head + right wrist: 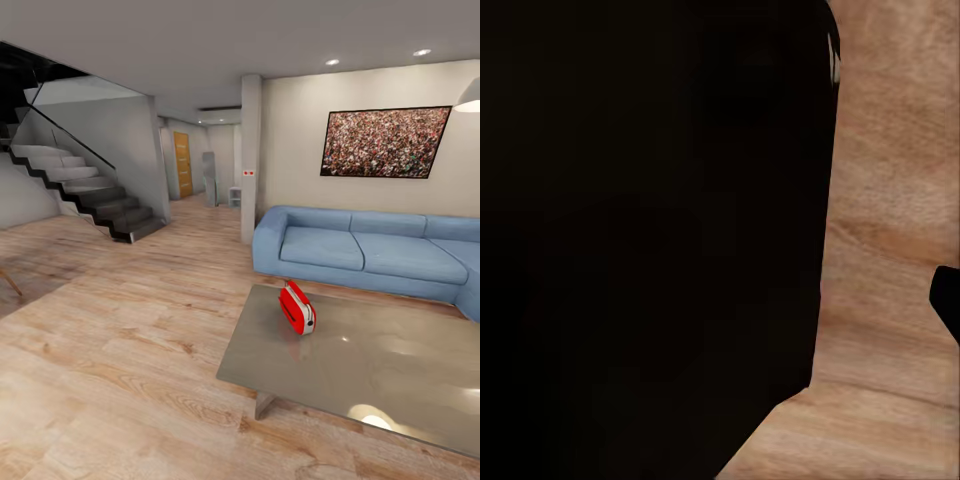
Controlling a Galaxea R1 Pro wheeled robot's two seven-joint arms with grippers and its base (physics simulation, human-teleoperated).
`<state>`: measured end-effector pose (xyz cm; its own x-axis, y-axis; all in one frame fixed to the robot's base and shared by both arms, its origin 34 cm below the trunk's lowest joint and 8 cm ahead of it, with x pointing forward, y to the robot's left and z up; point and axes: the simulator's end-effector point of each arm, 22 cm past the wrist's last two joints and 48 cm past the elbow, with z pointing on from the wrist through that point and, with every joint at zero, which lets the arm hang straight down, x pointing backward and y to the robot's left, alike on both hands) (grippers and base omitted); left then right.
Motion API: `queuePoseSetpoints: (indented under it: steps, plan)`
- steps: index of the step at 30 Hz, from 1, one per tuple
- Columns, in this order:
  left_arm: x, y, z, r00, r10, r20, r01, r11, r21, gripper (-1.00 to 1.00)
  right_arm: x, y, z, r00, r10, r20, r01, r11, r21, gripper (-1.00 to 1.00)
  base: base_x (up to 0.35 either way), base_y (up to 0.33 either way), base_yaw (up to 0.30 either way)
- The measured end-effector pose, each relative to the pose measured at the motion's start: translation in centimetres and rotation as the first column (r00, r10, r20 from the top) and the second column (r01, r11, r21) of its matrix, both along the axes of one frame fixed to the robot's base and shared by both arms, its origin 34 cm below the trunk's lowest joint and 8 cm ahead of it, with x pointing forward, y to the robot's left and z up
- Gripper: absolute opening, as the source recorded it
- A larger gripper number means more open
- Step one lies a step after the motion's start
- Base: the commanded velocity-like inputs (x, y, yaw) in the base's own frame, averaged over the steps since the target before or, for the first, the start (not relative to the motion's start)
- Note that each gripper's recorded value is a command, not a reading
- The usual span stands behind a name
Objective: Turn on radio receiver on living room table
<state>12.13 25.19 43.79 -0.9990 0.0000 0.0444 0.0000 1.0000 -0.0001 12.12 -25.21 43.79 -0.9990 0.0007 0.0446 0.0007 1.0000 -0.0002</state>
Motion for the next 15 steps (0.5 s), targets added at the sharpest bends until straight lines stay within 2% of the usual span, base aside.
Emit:
queuePoseSetpoints:
  steps: [6, 10, 15]
  plan:
    - [0.5, -0.1, 0.0, 1.000, 0.001, 0.013, -0.001, 1.000, -0.002, 1.00, -1.7, -0.6, 0.1, 1.000, -0.007, -0.019, 0.006, 1.000, -0.009, 1.00, 0.000, 0.000, 0.000]
    - [1.4, -0.1, 0.0, 0.999, 0.004, 0.033, -0.004, 1.000, 0.000, 1.00, 0.0, -0.5, 0.0, 1.000, -0.005, 0.018, 0.005, 1.000, -0.008, 1.00, 0.000, 0.000, 0.000]
    - [1.6, -0.1, 0.0, 0.999, 0.005, 0.037, -0.005, 1.000, 0.000, 1.00, 0.5, -0.5, 0.0, 1.000, 0.000, 0.029, 0.000, 1.000, -0.008, 1.00, 0.000, 0.000, 0.000]
